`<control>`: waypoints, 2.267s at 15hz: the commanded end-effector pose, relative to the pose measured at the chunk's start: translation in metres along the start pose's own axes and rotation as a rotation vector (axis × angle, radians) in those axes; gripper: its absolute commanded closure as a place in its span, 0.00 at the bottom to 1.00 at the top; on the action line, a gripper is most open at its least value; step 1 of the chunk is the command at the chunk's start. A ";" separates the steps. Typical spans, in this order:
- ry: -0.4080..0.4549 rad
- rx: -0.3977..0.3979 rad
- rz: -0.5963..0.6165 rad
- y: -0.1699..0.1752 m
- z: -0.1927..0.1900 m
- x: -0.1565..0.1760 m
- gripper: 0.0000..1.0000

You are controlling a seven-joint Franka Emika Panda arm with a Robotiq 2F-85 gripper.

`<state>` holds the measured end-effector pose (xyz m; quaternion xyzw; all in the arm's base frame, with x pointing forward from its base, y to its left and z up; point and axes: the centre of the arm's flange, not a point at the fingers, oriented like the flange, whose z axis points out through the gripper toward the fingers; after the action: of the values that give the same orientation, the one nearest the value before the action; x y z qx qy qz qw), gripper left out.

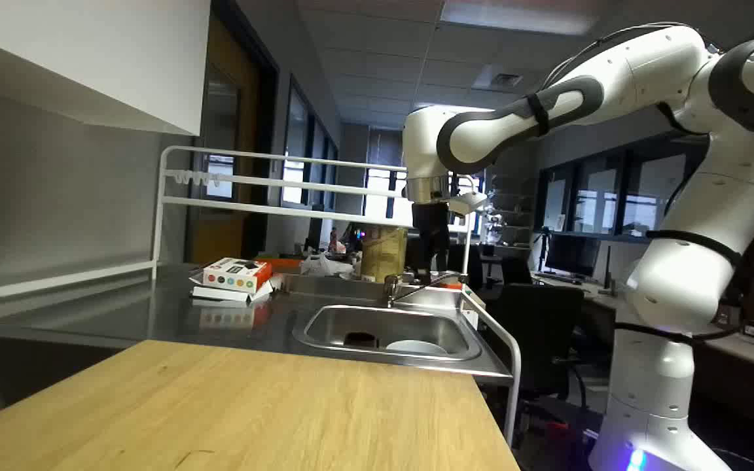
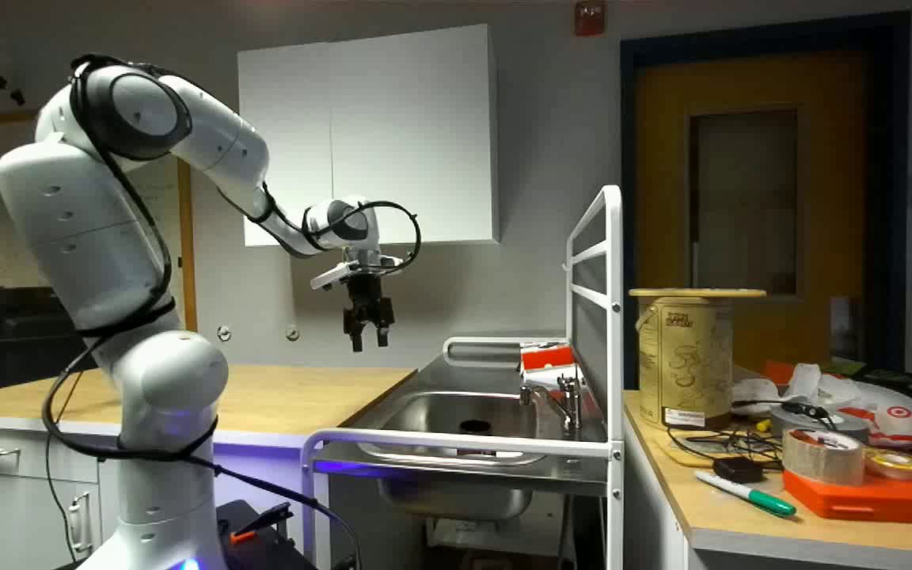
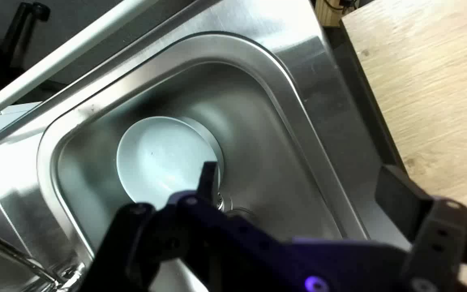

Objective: Remove the brown mug from the sink

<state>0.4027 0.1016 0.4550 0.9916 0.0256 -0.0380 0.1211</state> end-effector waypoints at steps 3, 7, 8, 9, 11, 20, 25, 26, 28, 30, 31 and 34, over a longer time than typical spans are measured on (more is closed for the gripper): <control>0.002 0.000 0.000 0.000 0.000 0.000 0.00; 0.003 0.001 0.000 0.000 0.000 0.000 0.00; 0.003 0.001 0.000 0.000 0.000 0.000 0.00; 0.003 0.001 0.000 0.000 0.000 0.000 0.00; 0.003 0.001 0.000 0.000 0.000 0.000 0.00; 0.003 0.001 0.000 0.000 0.000 0.000 0.00; 0.003 0.001 0.000 0.000 0.000 0.000 0.00; 0.003 0.001 0.000 0.000 0.000 0.000 0.00; 0.003 0.001 0.000 0.000 0.000 0.000 0.00; 0.003 0.001 0.000 0.000 0.000 0.000 0.00; 0.000 -0.001 0.009 0.002 0.001 0.007 0.00; -0.002 0.015 0.030 0.005 0.009 0.035 0.00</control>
<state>0.4077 0.0994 0.4503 0.9921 0.0227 -0.0388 0.1172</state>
